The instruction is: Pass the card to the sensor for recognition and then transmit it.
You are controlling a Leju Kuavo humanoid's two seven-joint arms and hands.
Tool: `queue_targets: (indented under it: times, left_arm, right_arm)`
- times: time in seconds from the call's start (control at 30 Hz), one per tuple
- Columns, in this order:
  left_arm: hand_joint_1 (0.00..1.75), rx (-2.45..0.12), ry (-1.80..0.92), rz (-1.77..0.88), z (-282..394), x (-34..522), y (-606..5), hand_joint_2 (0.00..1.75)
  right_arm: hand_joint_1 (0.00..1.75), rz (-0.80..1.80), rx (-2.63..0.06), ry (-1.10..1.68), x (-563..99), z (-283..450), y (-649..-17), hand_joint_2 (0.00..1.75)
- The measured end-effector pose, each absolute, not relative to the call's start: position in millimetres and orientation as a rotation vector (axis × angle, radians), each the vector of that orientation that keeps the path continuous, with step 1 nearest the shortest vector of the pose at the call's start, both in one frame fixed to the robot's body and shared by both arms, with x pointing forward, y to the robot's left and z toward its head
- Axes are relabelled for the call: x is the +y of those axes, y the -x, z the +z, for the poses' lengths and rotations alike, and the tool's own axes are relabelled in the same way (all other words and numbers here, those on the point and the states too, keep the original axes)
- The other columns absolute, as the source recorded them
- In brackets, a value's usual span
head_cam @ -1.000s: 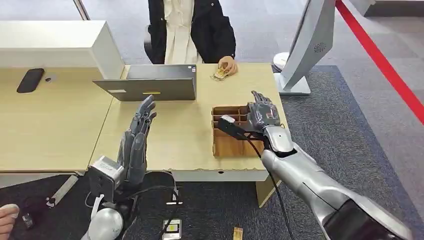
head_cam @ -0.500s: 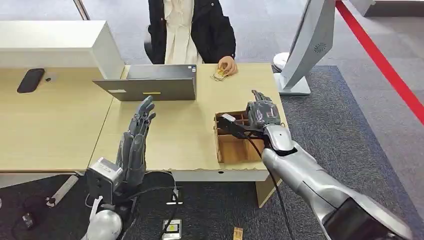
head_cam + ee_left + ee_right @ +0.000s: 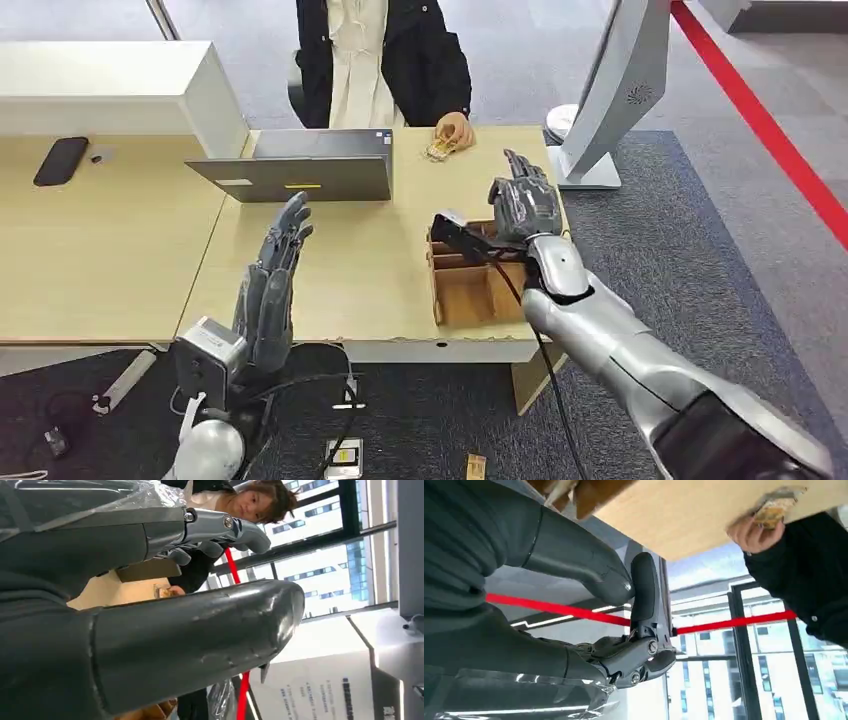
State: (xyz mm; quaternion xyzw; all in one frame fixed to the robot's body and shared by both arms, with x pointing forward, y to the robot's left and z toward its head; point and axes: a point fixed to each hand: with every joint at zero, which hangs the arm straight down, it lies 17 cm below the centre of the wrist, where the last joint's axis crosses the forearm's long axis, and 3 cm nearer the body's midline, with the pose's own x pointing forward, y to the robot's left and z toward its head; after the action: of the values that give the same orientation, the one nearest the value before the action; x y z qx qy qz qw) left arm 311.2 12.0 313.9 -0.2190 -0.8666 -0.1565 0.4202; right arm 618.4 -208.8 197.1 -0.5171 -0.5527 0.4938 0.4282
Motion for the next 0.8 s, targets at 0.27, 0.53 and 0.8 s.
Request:
queue_targets:
  times: [0.27,0.53,0.8]
  left_arm:
    - [0.0,-2.179,0.551,-0.385,316,13,-311,0.0]
    - [0.0,-2.212,0.56,-0.37,323,14,-311,0.0]
    - [0.0,-2.208,0.593,-0.382,321,8,-310,0.0]
  right_arm:
    - [1.75,1.206,-1.446,1.313,-202,224,-620,1.75]
    - [0.0,1.177,-1.496,1.339,-202,250,-623,1.75]
    - [0.0,1.297,-1.444,1.236,-197,227,-619,1.75]
